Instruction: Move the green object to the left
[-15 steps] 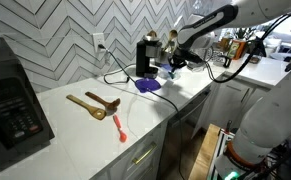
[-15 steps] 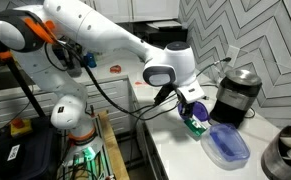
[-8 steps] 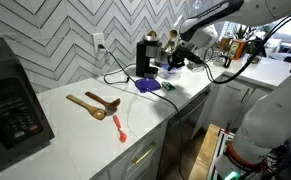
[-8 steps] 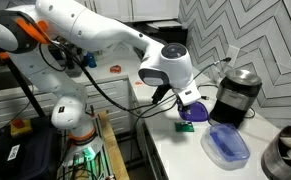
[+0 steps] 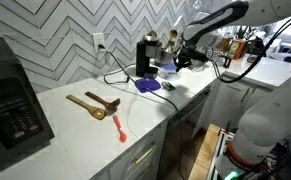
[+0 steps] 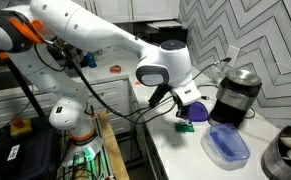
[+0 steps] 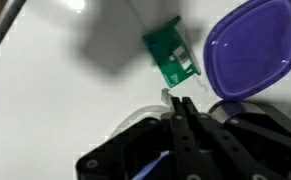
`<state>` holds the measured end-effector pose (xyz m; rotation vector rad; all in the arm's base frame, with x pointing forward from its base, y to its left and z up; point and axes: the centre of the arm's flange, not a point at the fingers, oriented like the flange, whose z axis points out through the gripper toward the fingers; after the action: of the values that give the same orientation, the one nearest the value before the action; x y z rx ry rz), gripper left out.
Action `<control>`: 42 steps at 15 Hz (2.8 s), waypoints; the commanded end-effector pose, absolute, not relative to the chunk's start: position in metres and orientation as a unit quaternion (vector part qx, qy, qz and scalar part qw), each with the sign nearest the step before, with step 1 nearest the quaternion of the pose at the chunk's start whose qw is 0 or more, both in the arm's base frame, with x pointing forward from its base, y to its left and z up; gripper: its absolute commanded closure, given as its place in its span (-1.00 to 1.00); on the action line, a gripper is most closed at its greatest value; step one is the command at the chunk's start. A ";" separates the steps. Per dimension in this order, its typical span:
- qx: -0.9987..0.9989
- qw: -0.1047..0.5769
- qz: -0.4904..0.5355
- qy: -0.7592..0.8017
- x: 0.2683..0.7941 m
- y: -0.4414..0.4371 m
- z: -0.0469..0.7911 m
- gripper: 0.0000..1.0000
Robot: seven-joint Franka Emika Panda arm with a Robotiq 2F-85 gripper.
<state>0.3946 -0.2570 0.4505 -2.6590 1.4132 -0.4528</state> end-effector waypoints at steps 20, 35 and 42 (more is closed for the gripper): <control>-0.938 -0.252 -0.019 0.237 0.377 -0.232 0.354 0.45; -0.957 -0.184 -0.070 0.212 0.368 -0.245 0.402 -1.00; -0.968 -0.097 -0.089 0.213 0.342 -0.263 0.459 -1.00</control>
<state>0.3595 -0.2595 0.4327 -3.2957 0.7352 -0.3053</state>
